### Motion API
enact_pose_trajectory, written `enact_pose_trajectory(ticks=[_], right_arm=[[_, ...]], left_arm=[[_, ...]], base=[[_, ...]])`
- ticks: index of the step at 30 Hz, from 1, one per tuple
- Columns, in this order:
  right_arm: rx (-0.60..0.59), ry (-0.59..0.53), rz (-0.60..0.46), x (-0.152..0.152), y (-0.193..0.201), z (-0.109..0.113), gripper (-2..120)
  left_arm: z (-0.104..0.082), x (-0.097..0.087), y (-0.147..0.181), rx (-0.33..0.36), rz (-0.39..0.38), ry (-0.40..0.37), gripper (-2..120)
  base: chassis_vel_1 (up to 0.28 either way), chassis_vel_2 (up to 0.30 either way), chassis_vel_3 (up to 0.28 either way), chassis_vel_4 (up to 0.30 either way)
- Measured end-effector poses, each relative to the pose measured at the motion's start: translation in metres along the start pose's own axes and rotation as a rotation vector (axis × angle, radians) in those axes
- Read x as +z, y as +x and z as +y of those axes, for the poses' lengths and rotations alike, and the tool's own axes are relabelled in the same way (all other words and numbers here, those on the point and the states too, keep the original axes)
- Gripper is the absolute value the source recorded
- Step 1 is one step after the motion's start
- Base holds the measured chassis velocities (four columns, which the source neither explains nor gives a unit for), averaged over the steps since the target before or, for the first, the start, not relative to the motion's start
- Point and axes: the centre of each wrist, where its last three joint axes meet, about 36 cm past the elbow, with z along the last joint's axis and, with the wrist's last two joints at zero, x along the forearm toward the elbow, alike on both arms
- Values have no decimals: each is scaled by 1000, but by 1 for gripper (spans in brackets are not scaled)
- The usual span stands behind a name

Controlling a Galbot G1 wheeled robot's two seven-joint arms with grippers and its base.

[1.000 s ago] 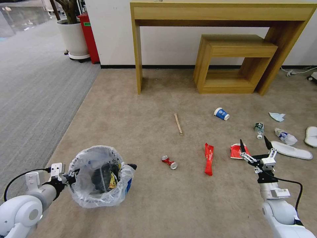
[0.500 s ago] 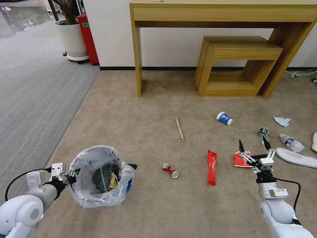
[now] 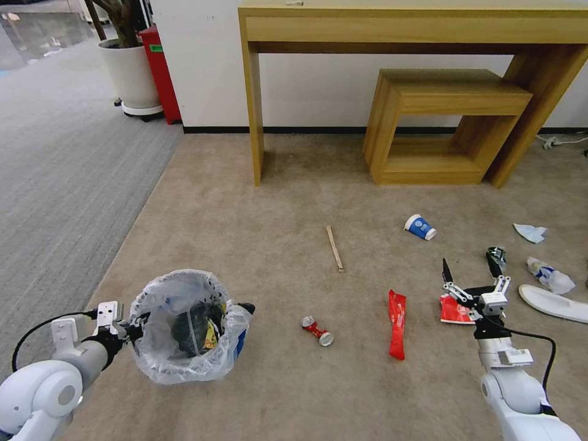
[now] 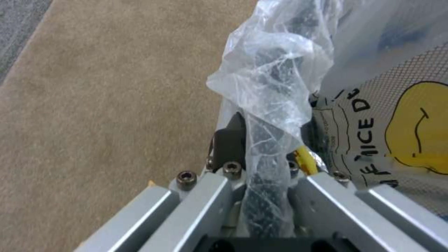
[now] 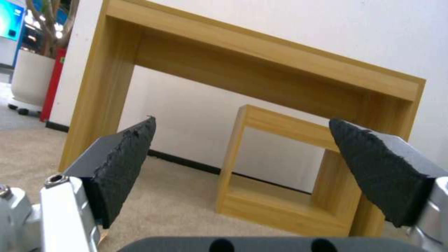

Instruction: Pick up the trash bin and place the garbage on the floor into it.

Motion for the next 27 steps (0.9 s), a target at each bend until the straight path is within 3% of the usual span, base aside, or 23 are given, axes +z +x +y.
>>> enact_pose_trajectory(ticks=[27], right_arm=[[-2, 0, -1, 4, 5, 1, 93]], left_arm=[[-2, 2, -3, 3, 4, 0, 0]], base=[[-70, 71, 70, -69]])
